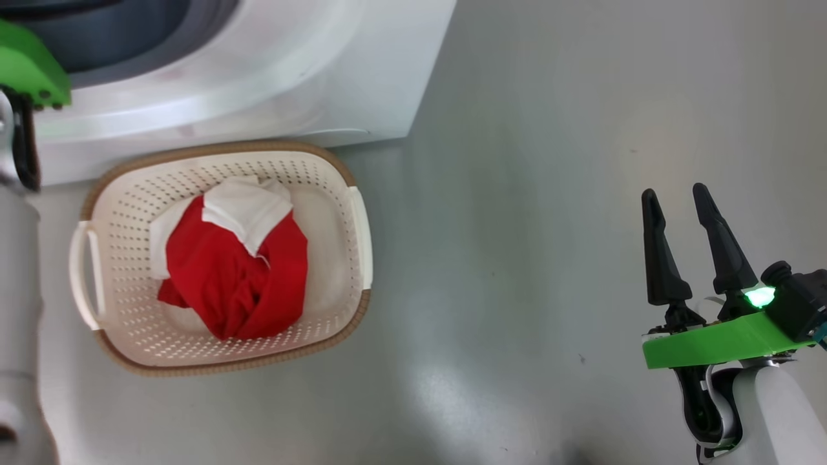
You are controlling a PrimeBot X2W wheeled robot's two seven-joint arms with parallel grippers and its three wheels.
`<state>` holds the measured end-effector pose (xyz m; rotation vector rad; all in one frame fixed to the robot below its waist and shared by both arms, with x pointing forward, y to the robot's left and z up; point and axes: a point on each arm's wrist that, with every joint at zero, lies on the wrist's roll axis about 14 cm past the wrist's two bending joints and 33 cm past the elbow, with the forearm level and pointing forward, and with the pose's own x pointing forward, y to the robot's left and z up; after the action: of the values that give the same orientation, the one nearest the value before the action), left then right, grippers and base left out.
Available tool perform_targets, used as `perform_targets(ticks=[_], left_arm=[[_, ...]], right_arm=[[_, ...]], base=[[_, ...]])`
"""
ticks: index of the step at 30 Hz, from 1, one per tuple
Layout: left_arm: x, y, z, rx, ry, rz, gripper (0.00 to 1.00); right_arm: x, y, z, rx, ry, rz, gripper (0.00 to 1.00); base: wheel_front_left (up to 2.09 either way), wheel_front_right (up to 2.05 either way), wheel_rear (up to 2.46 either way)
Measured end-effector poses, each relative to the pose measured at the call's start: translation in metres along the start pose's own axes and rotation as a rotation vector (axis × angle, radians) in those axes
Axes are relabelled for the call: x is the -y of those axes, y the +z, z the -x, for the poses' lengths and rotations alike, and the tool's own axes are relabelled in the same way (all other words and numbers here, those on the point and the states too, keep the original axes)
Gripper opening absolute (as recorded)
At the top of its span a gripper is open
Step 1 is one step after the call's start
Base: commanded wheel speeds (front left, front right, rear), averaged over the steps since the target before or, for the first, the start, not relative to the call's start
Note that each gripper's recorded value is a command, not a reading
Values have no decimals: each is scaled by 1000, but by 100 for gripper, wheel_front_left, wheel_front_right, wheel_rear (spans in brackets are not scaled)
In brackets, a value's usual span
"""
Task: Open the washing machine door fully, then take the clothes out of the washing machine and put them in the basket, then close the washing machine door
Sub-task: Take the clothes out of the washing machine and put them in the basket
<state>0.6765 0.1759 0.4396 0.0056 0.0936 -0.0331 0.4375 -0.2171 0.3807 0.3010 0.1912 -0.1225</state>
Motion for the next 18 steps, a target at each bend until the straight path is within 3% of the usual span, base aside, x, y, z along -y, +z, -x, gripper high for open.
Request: perform_targets(ticks=[18], left_arm=[[-25,70,96,326,75,133,0]], right_arm=[[-20,8,1,21,54,8,100]], base=[[0,0,0]])
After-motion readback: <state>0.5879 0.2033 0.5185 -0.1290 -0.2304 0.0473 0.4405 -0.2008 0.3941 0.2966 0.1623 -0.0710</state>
